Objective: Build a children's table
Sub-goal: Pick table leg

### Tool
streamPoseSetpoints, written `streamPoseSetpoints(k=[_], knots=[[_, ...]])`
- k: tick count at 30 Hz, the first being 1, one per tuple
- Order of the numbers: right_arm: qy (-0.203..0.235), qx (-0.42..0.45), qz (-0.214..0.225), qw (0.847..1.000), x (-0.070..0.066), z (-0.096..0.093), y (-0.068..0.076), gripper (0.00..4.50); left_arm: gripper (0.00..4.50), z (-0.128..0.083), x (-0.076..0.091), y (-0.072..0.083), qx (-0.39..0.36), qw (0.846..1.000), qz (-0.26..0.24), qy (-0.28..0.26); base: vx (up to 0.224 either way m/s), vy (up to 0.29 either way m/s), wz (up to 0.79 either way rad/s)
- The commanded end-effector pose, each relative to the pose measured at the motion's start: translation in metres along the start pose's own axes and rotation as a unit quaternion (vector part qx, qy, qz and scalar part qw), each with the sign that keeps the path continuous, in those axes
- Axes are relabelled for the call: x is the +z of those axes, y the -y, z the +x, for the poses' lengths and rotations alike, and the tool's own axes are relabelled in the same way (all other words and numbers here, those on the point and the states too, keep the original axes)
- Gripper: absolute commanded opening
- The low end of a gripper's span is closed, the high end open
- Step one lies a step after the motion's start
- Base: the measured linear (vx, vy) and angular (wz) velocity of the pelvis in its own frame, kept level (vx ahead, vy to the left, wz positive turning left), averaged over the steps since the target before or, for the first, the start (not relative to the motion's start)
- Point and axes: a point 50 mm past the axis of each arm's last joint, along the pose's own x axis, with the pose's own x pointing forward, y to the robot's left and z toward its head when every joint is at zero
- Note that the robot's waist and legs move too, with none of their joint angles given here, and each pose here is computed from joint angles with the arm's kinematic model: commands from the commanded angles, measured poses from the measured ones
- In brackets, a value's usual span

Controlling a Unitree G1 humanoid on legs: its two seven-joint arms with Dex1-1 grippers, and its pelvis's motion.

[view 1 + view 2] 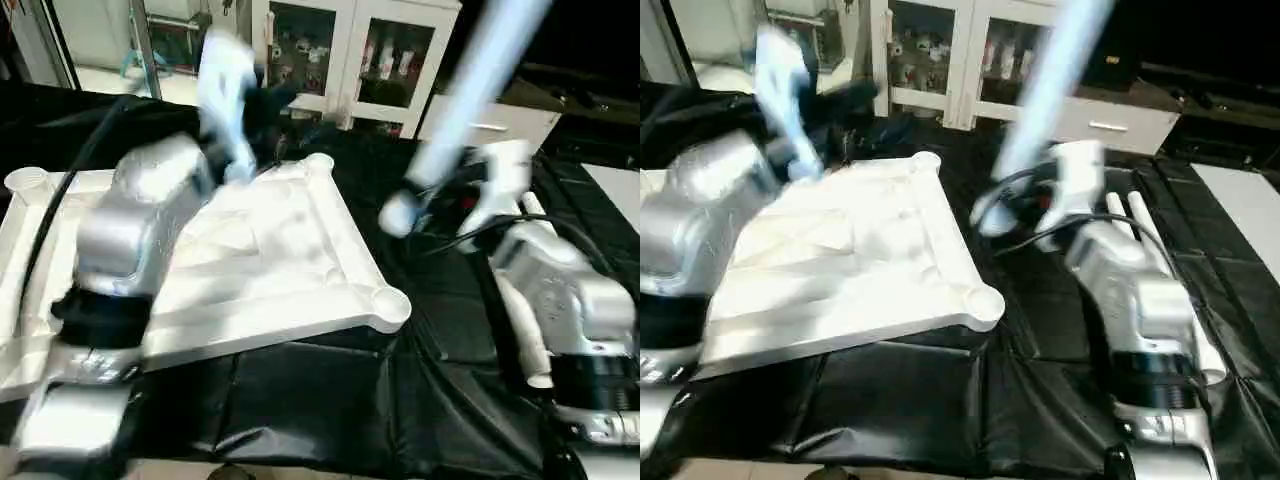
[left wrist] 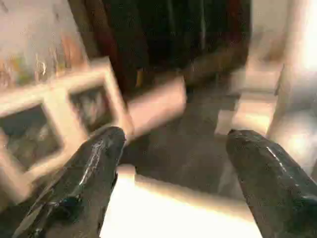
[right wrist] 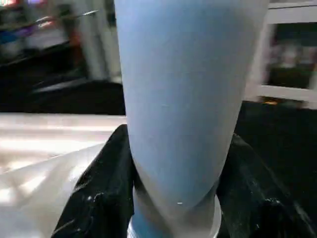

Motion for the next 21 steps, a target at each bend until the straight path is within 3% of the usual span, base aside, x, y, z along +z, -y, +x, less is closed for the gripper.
streamPoseSetpoints(k=[1,2,3,5,11,15,20,21], knots=[[0.022,-0.022,-0.001,1.0,0.006,-0.01,0.003,1.9,3.84,0.005,-0.015,0.03,-0.068,0.997,0.019,-0.017,0.0,0.0,0.0],[0.029,-0.017,0.004,0.999,0.008,-0.013,0.003,1.9,3.84,0.004,-0.021,0.041,-0.094,0.995,-0.003,-0.026,0.0,0.0,0.0],[0.029,-0.017,0.004,0.999,0.008,-0.013,0.003,1.89,3.84,0.004,-0.021,0.041,-0.094,0.995,-0.003,-0.026,0.0,0.0,0.0],[0.025,-0.01,-0.023,0.999,0.002,-0.017,0.002,1.89,3.84,0.002,-0.041,0.068,-0.122,0.991,-0.034,-0.037,0.0,0.0,0.0],[-0.017,0.024,-0.095,0.995,-0.015,-0.015,0.004,1.89,3.84,-0.002,-0.058,0.081,-0.094,0.994,-0.026,-0.043,0.0,0.0,0.0],[-0.026,0.043,-0.056,0.997,-0.024,-0.016,0.003,1.89,3.84,-0.001,-0.068,0.088,-0.112,0.992,-0.005,-0.058,0.0,0.0,0.0],[-0.024,0.086,-0.033,0.995,-0.025,-0.018,-0.005,1.89,3.35,0.004,-0.065,0.094,-0.165,0.985,-0.016,-0.049,0.0,0.0,0.0],[-0.027,0.101,-0.029,0.994,-0.029,-0.021,-0.005,1.89,3.09,0.005,-0.066,0.098,-0.182,0.982,-0.029,-0.046,0.0,0.0,0.0]])
